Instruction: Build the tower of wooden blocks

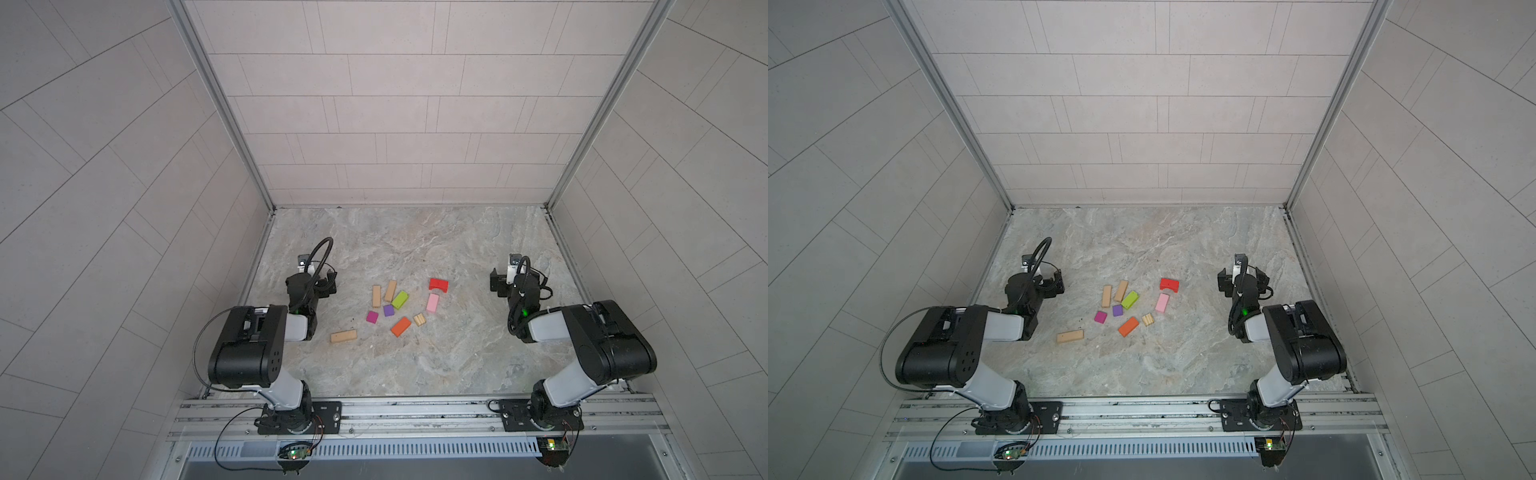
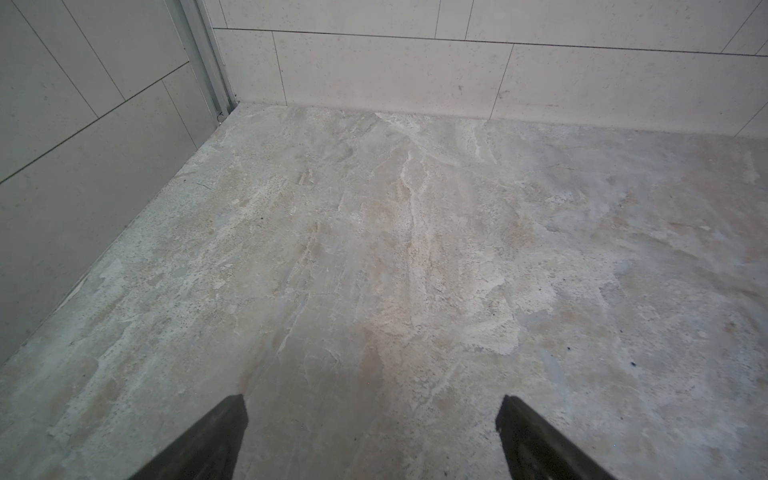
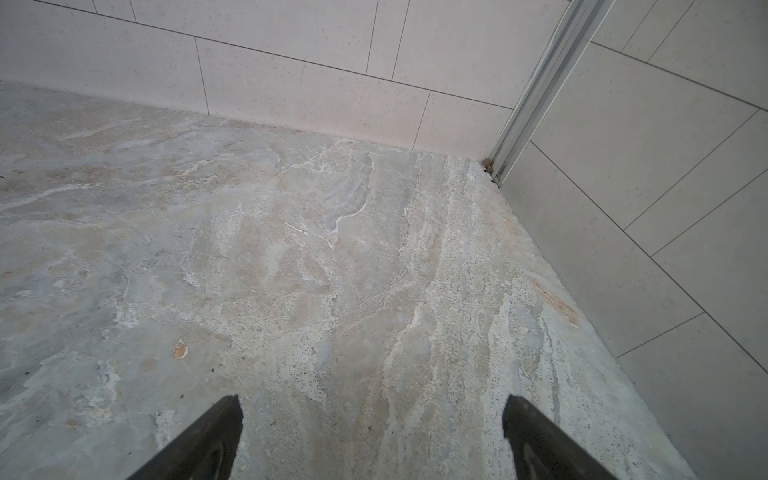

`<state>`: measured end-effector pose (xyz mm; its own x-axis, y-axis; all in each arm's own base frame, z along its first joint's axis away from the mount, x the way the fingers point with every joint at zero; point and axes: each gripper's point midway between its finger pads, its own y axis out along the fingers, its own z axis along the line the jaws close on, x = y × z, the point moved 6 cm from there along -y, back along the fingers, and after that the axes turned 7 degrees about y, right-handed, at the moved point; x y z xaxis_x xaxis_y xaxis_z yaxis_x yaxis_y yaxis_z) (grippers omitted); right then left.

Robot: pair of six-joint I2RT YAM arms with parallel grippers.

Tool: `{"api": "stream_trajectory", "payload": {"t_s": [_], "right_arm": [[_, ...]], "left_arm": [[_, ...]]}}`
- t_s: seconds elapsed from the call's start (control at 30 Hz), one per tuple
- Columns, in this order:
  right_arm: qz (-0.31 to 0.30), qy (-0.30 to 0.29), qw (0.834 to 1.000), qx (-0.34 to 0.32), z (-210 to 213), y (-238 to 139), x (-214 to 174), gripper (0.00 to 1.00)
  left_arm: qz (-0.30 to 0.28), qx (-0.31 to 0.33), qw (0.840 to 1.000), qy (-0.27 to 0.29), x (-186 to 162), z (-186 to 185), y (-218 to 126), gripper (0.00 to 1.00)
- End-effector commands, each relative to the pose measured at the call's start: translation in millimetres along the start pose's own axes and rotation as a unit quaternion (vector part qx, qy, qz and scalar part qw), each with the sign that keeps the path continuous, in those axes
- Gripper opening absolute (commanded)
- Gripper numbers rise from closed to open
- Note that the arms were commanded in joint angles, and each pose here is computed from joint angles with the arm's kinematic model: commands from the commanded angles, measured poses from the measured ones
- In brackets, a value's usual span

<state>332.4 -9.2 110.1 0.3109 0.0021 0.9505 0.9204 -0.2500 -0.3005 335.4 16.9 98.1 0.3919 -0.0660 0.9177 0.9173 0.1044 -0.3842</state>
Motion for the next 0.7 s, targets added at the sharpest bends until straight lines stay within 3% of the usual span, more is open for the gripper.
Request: {"api": "stream_trajectory", "payload": {"t_s": [0.0,0.43,0.57,0.67], "right_arm": [[0.000,0.013,1.000,-0.015,-3.7,3.0,1.7,0.99],[-0.002,0.013,1.000,-0.015,-4.1,2.5,2.0,0.99],[-0.014,0.024,0.998,-0.062,-15.0,-8.3,17.1,0.99],[0.022,0.038,0.993,-0.114,-23.6,-15.4,29.1,1.00]], "left_arm": [[-0.021,0.008,1.000,0.001,9.9,3.5,2.6,1.00],[-0.027,0.008,1.000,0.001,11.1,2.6,0.9,1.00],[-0.025,0.035,0.999,0.011,16.2,2.5,-2.7,1.00],[-0.012,0.070,0.997,0.030,31.6,1.8,-12.7,1.00]]}}
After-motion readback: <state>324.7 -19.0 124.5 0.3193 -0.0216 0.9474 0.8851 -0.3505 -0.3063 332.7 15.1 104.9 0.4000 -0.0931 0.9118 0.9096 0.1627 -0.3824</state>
